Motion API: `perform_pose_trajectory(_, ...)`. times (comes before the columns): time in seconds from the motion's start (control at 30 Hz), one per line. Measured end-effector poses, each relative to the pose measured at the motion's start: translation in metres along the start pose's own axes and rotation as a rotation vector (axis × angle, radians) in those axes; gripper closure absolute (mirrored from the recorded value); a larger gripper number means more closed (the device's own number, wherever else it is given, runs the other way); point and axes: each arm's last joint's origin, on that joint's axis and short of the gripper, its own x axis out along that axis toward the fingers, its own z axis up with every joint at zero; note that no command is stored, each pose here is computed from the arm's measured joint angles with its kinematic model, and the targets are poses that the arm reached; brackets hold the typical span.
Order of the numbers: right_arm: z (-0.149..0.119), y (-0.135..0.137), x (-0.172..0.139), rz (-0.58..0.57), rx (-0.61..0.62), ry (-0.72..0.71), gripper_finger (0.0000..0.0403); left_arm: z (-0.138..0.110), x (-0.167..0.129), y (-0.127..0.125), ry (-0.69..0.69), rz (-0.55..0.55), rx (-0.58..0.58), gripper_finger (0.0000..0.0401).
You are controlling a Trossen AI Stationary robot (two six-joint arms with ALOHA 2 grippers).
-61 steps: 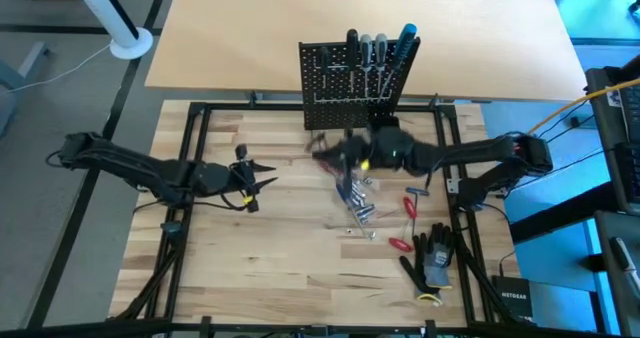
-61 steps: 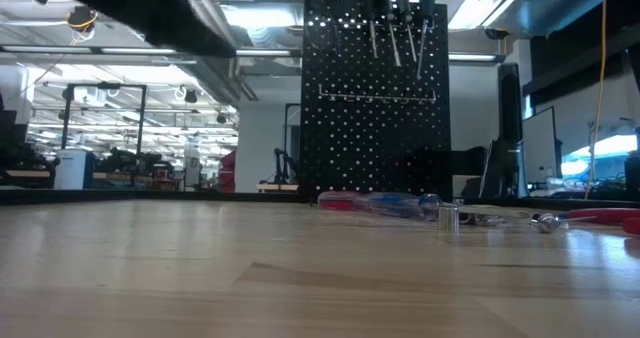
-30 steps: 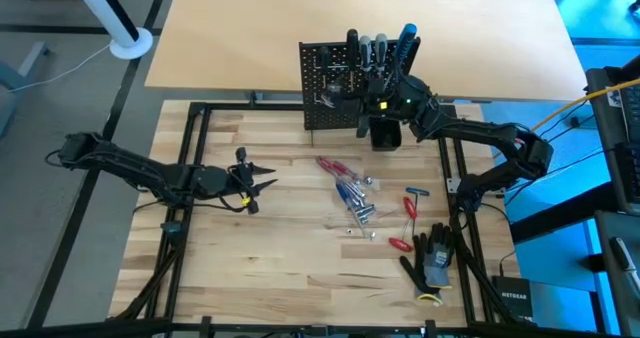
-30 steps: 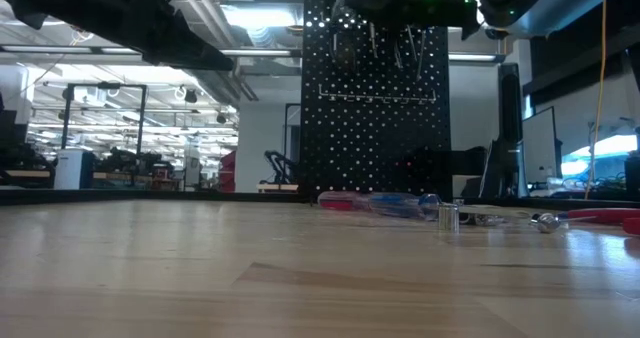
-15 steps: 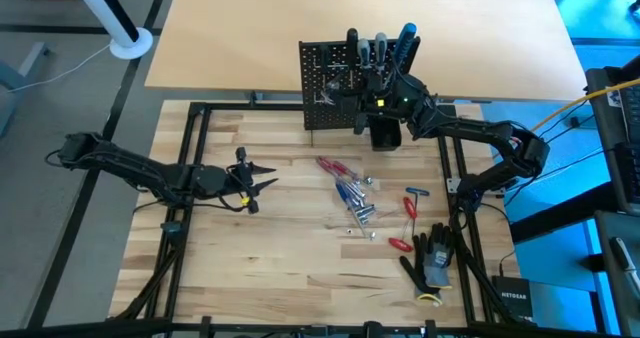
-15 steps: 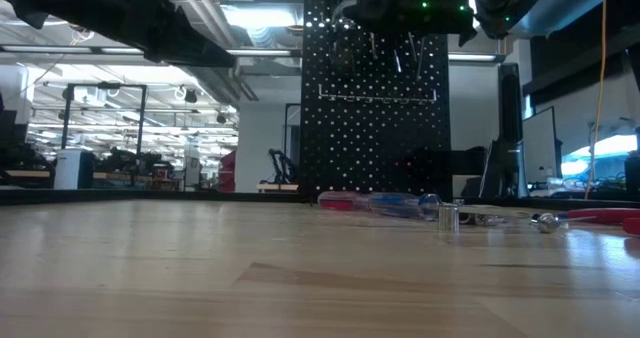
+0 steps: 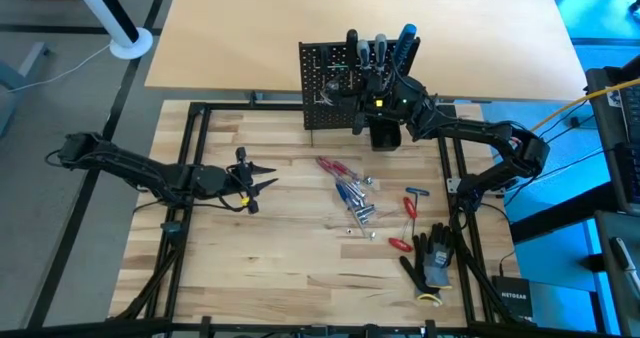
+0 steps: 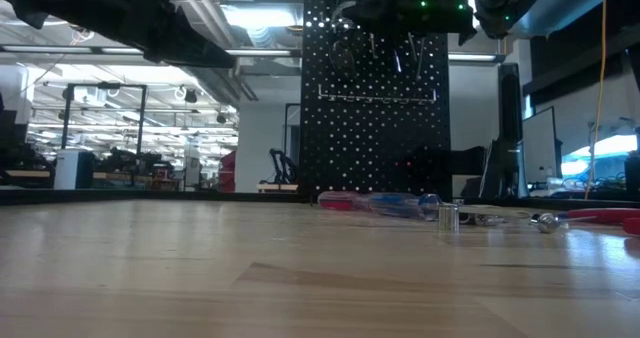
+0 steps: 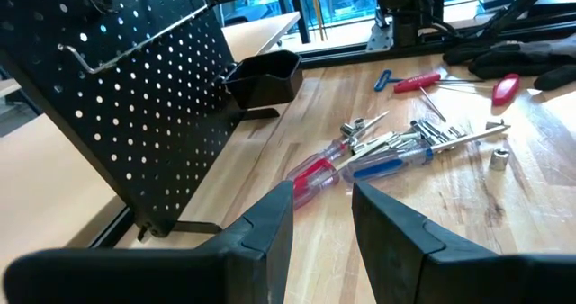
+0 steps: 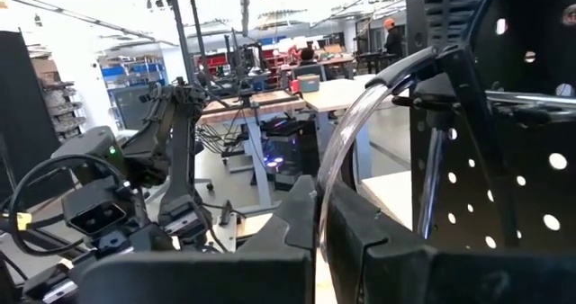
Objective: Hang tools onto peg board
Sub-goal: Hang the black safety glasses on the peg board
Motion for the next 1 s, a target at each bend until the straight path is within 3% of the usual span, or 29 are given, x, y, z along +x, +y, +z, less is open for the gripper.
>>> perform_pose_trajectory(0.27,0.002,0.003,0.000,-0.011,0.039,-0.008,0.0391,-0.001,0.000,0.000,0.005,-0.001,-0.010,0.0294)
perform_pose_trajectory(0.83,0.017,0.034,0.017,-0.233,-0.003,0.011,0.0391,0.000,0.000,0.000,0.004,-0.001,-0.018,0.0294)
perform_pose_trajectory(1.0,0.016,0.042,0.020,-0.236,-0.016,0.027,0.0391,-0.001,0.000,0.000,0.006,-0.002,-0.026,0.0294)
